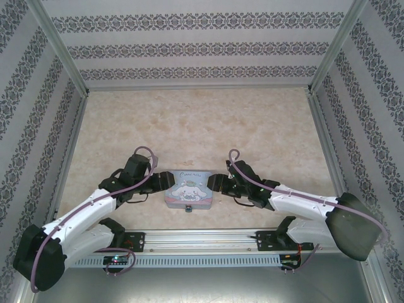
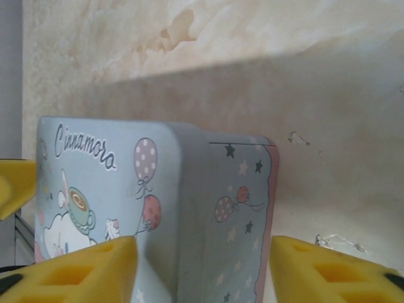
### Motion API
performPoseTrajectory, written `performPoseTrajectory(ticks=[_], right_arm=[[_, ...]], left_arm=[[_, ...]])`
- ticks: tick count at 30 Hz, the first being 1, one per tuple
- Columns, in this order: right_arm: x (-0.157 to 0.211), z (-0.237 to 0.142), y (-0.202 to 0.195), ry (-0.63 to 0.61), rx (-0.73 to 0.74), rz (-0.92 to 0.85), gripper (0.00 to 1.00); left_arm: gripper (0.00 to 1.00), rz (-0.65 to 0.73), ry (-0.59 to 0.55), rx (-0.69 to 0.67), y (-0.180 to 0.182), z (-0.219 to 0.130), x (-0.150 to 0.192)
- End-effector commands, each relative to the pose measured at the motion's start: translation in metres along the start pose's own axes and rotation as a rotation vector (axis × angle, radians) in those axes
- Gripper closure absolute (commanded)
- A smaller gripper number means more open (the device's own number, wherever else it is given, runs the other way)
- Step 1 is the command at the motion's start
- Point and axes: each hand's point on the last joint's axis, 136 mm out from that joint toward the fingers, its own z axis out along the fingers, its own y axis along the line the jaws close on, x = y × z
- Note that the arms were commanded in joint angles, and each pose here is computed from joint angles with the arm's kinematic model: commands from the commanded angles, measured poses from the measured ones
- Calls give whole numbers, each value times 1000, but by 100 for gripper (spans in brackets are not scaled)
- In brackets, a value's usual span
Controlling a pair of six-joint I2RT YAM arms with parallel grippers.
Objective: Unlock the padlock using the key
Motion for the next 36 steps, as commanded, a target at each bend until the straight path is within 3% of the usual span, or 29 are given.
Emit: performPoseTrajectory(ticks=[1,11,15,24,30,36], right_arm=[[-9,2,8,-36,-5,5,49],[-39,19,19,-37,-14,29,72],[-65,24,15,-70,-6,62,74],[-112,44,10,-66,-25,108,72],[-126,55,3,-37,-48,148,70],[-130,49,4,-35,-66,154,53]], left_arm=[[38,7,-16,44,-9,8,-2],[43,1,6,88,-28,38,-14],[43,24,-16,72,-39,50,-35],[39,77,-20,-5,-48,92,-86],[36,55,-28,-24,-42,108,-101],[31,40,-42,-26,-37,111,-107]])
